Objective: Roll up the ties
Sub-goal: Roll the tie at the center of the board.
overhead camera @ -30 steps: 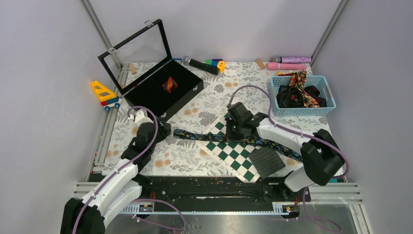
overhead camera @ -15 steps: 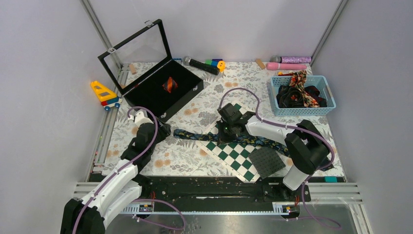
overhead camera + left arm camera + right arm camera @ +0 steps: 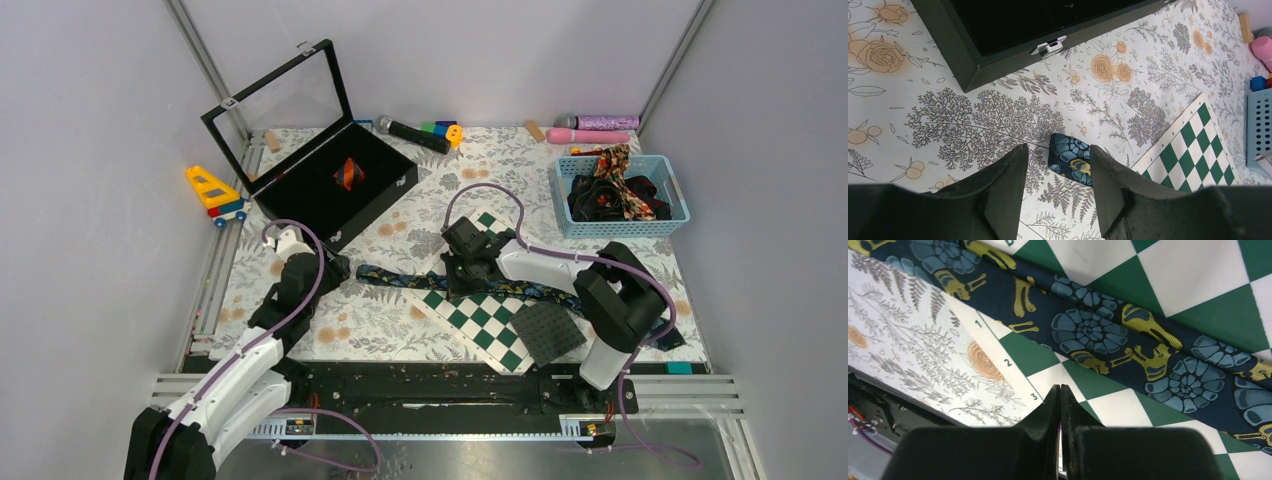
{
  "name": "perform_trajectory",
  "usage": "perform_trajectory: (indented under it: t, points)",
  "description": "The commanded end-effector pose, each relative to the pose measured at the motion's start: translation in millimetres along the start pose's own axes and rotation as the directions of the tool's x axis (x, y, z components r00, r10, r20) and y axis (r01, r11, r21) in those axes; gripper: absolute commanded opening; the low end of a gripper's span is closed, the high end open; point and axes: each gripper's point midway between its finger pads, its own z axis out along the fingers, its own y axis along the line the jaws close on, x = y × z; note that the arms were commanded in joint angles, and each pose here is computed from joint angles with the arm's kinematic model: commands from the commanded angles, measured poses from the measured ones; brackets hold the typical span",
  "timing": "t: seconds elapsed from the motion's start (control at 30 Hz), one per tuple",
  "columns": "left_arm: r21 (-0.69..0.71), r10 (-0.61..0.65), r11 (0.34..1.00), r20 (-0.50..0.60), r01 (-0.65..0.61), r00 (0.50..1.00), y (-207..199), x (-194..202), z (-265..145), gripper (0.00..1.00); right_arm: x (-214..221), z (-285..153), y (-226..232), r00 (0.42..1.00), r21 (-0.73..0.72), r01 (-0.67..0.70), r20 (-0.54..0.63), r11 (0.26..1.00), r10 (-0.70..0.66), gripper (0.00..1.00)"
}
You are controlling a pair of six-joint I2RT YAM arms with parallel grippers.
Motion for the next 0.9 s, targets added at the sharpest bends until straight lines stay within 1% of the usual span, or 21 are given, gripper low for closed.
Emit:
perform_trajectory:
  t: [0.0, 0.33, 0.87]
  points:
    - [-0.003, -0.004, 1.000, 0.028, 0.004, 1.000, 1, -5, 0, 0.49, -10, 5, 0, 0.999, 0.029, 0.035, 0.034, 0.999, -0.036, 0.00]
    - [-0.011, -0.006, 1.000, 0.023, 0.007, 1.000, 1, -5, -1, 0.48, -19, 7, -6, 0.997, 0.077, 0.030, 0.072, 0.997, -0.035, 0.00]
    - [-0.018, -0.014, 1.000, 0.022, 0.014, 1.000, 4, -3, -1, 0.47, -28, 8, -5, 0.995, 0.088, 0.013, 0.098, 0.996, -0.022, 0.00]
